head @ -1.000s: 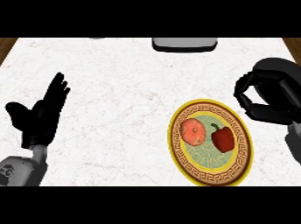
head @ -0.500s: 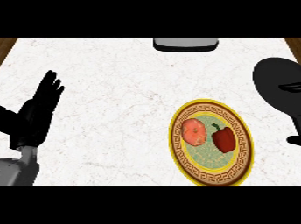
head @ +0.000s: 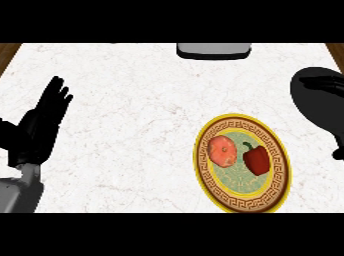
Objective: Pick the bell pepper from the plate and place it in the pan
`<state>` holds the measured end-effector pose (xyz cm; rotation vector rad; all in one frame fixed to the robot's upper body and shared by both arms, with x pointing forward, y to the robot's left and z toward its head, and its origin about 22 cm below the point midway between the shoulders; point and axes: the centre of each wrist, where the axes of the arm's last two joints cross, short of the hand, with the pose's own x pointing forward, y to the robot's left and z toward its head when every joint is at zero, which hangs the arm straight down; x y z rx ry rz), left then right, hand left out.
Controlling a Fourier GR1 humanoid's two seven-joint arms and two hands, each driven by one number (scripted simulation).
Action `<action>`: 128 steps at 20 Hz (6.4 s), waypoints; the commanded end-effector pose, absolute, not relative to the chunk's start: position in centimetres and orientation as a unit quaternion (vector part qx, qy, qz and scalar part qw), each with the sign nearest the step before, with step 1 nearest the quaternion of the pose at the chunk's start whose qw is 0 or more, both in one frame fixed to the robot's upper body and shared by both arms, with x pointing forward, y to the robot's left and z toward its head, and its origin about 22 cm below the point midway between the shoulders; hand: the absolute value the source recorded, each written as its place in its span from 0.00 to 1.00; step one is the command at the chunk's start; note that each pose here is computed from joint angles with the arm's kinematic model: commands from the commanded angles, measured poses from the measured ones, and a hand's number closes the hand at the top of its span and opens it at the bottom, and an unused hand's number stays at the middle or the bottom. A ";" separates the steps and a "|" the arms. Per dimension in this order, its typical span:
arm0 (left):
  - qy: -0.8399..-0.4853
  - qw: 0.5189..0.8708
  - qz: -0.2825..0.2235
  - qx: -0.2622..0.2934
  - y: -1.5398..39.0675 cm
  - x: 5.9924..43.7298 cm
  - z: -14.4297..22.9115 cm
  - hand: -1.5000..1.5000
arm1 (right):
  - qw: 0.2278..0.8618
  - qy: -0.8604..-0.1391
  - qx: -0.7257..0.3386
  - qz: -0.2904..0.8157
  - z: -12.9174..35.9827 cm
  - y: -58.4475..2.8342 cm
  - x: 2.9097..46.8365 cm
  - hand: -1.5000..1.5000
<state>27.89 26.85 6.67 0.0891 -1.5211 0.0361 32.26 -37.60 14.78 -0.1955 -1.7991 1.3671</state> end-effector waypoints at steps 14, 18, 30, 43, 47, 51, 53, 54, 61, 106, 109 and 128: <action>-0.685 0.726 0.023 0.046 27.4 27.8 5.3 0.50 | 0.391 -0.475 -0.113 0.780 15.1 -28.8 31.4 0.00; -0.685 0.726 0.026 0.050 29.5 27.7 6.9 0.50 | 0.355 -0.459 -0.138 0.803 15.6 -27.7 30.1 0.00; -0.692 0.720 0.018 0.045 26.7 27.4 5.1 0.50 | 0.332 -0.471 -0.203 0.792 14.6 -23.3 25.8 0.00; -0.692 0.720 0.018 0.047 27.8 28.3 8.1 0.50 | 0.355 -0.432 -0.243 0.792 11.7 -22.0 29.3 0.00; -0.684 0.728 0.025 0.037 27.0 26.9 5.7 0.50 | 0.355 -0.429 -0.225 0.800 8.2 -20.2 28.1 0.00; -0.688 0.724 0.025 0.042 27.6 27.7 4.9 0.50 | 0.355 -0.409 -0.230 0.808 7.3 -20.2 30.0 0.00; -0.686 0.725 0.022 0.051 27.5 28.8 5.5 0.50 | 0.351 -0.411 -0.223 0.811 6.7 -18.7 29.5 0.00; -0.688 0.724 0.020 0.046 27.8 27.4 8.5 0.50 | 0.357 -0.417 -0.229 0.803 6.8 -21.6 29.5 0.00; -0.688 0.723 0.021 0.055 26.5 27.3 7.2 0.50 | 0.364 -0.432 -0.210 0.798 3.4 -21.1 30.5 0.00; -0.683 0.729 0.018 0.040 27.1 27.6 5.8 0.50 | 0.490 -0.533 -0.579 0.373 17.7 -17.8 33.3 1.00; -0.683 0.728 0.016 0.047 26.3 28.4 5.2 0.50 | 0.498 -0.540 -0.584 0.345 19.4 -20.1 34.0 1.00; -0.693 0.720 0.015 0.037 27.1 27.3 6.6 0.50 | 0.546 -0.530 -0.611 0.216 15.3 -41.1 37.4 1.00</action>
